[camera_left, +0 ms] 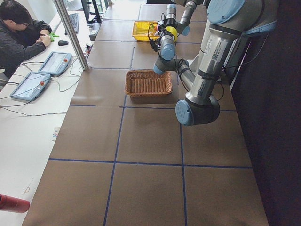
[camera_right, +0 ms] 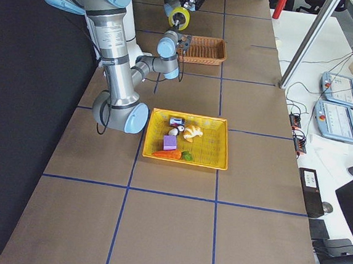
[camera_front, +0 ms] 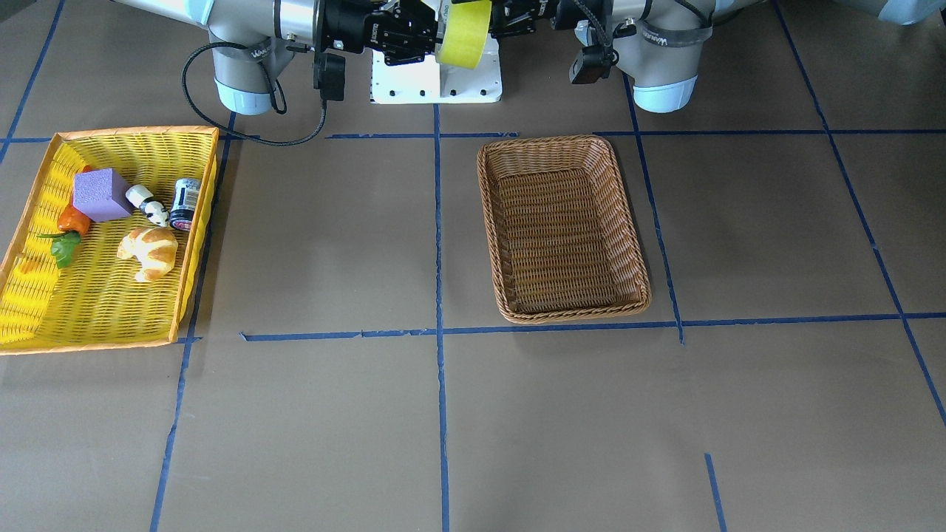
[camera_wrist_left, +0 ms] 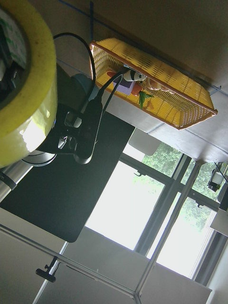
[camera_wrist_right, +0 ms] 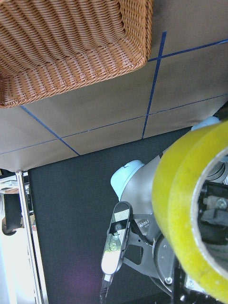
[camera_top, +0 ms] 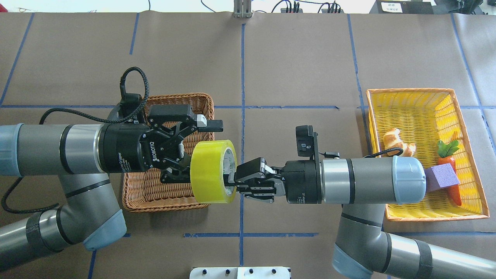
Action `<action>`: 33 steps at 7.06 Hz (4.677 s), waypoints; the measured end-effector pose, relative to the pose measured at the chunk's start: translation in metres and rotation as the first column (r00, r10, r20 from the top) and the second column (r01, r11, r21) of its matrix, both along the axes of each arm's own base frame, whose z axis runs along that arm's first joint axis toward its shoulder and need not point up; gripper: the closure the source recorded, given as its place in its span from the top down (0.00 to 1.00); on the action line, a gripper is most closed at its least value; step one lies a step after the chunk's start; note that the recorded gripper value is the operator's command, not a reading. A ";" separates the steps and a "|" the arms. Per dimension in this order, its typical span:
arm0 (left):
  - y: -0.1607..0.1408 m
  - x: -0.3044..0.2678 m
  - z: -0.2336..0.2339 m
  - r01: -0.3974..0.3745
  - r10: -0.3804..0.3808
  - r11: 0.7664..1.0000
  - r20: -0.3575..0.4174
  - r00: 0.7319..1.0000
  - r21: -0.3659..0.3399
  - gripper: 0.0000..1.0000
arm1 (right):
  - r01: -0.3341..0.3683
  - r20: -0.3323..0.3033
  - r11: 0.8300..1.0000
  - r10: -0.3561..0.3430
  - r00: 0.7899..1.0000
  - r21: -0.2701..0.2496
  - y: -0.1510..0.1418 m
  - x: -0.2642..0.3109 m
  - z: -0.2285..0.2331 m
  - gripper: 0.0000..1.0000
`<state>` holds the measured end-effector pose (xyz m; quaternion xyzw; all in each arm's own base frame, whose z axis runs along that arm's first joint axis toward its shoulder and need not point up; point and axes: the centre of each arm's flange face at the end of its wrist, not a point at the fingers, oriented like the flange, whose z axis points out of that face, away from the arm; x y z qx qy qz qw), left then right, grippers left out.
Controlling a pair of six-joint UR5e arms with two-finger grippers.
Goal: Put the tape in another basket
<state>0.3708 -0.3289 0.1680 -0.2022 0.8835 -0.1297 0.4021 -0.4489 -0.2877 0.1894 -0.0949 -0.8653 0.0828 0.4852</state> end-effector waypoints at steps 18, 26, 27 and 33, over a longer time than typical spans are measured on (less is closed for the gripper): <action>-0.105 -0.002 0.038 -0.060 -0.144 0.966 0.712 0.688 0.252 0.00 | -0.216 -0.648 0.938 0.345 0.679 0.273 -0.217 0.135 0.063 1.00; -0.080 0.124 0.096 -0.284 -0.399 0.863 0.908 0.125 0.418 0.99 | 0.148 -0.876 0.887 0.383 0.293 0.437 -0.275 0.301 0.226 1.00; -0.080 0.127 0.100 -0.299 -0.413 0.853 0.904 0.114 0.428 1.00 | 0.168 -0.882 0.889 0.367 0.296 0.426 -0.278 0.323 0.232 1.00; -0.145 0.001 0.103 -0.351 -0.461 0.809 0.879 0.118 0.471 1.00 | 0.309 -0.928 0.895 0.232 0.292 0.321 -0.261 0.459 0.364 1.00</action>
